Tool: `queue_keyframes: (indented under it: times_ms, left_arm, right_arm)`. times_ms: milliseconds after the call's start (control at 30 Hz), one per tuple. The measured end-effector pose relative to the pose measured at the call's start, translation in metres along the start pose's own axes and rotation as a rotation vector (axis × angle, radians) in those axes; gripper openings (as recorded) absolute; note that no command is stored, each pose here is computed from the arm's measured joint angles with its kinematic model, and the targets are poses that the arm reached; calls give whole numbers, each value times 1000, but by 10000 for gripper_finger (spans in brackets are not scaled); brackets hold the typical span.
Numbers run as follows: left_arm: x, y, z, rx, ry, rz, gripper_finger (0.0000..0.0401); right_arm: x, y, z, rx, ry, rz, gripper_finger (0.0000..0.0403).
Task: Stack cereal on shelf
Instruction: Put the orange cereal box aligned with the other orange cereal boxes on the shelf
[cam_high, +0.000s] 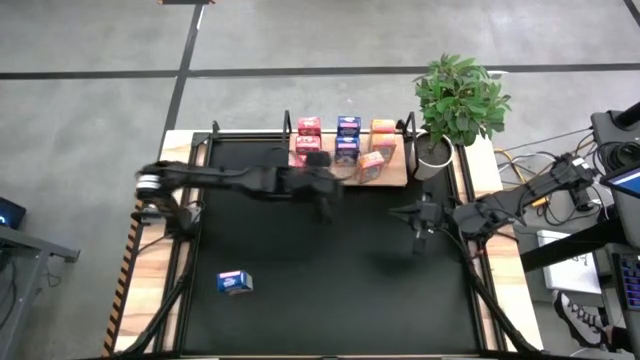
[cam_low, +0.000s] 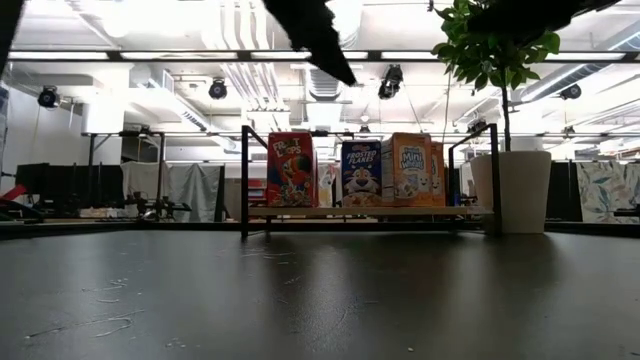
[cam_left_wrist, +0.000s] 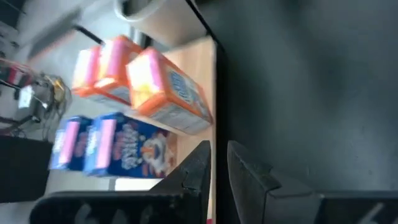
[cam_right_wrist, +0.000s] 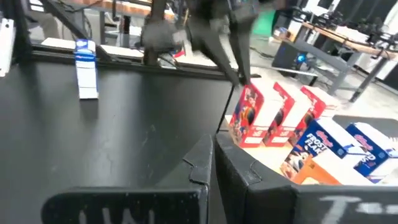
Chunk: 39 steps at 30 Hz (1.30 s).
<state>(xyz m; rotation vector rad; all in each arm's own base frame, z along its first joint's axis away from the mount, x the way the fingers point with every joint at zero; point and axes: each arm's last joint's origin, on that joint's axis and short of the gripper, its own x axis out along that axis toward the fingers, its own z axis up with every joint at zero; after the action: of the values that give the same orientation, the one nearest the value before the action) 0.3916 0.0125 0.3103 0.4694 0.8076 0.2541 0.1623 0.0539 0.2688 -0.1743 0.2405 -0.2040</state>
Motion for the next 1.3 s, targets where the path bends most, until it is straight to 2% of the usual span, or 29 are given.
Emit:
queue_keyframes:
  times_ms: [133, 333, 567, 867, 1100, 1300]
  left_arm:
    - [-33, -1, -18, -53, -150, 8, 38]
    - [-55, -4, -52, -123, -320, 56, 38]
    - [-70, -6, -78, -170, -382, 65, 38]
    - [-68, -11, -89, -160, -363, 61, 38]
    - [-68, -11, -90, -160, -359, 59, 38]
    - [-68, -11, -93, -155, -326, 66, 38]
  right_arm:
    - [7, -3, 5, 12, -46, -38, 11]
    - [24, -9, 15, -15, -83, -114, 11]
    - [37, -22, 40, -22, -28, -180, 11]
    - [54, -54, 63, -8, 247, -265, 11]
    - [76, -87, 74, 38, 461, -179, 11]
    - [97, -119, 71, 63, 620, -96, 11]
